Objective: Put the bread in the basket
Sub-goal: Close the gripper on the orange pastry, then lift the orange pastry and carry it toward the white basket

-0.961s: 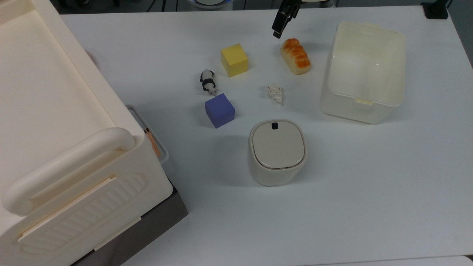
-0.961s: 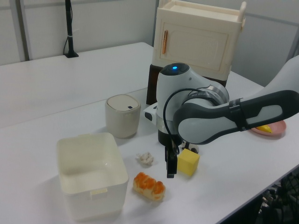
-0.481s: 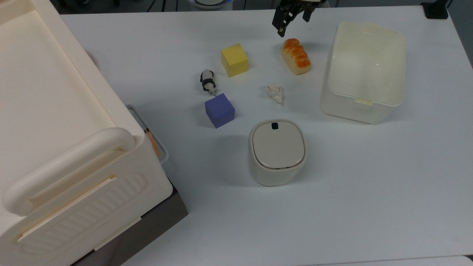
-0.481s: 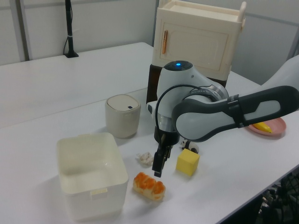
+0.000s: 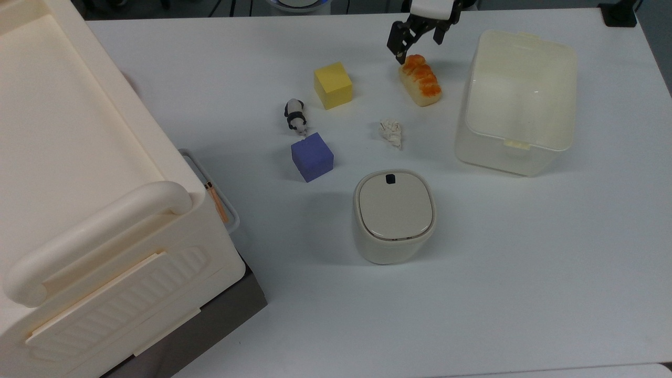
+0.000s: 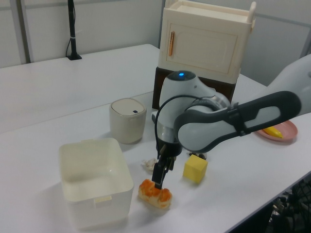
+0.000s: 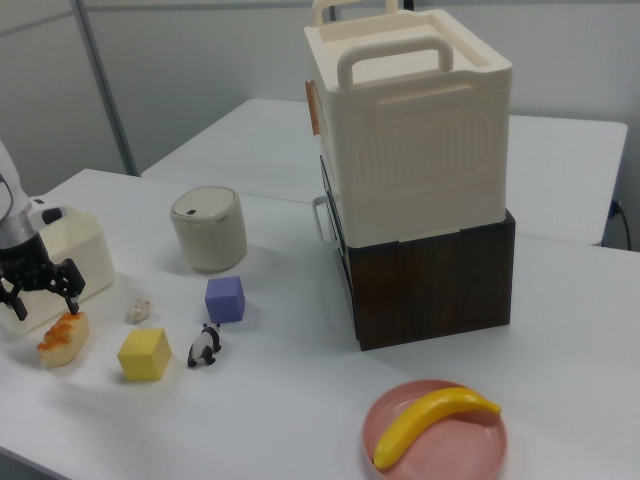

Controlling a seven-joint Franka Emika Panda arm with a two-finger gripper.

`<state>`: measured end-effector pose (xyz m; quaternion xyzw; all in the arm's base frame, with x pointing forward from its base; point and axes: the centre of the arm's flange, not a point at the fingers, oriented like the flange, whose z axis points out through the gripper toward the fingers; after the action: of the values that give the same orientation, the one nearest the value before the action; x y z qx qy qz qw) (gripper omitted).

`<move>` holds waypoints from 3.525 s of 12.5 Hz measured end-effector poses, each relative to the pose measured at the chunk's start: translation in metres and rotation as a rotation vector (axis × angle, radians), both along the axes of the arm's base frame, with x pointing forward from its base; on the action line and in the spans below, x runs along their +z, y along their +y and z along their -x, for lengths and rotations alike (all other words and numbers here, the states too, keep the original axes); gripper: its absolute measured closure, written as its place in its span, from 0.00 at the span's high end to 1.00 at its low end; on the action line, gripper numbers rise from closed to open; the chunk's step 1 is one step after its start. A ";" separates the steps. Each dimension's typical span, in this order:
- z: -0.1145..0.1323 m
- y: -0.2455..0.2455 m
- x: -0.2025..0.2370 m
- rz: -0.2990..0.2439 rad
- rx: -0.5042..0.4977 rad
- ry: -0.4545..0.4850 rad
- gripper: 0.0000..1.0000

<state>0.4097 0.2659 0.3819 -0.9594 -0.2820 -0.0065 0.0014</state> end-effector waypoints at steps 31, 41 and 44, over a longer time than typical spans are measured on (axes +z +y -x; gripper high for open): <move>-0.009 0.003 -0.058 0.046 0.109 0.078 0.23; -0.073 -0.050 -0.006 0.018 -0.075 0.029 0.11; -0.107 -0.084 0.039 0.009 -0.156 0.010 0.11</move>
<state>0.5166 0.1821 0.4212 -0.9785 -0.2065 -0.0005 -0.0021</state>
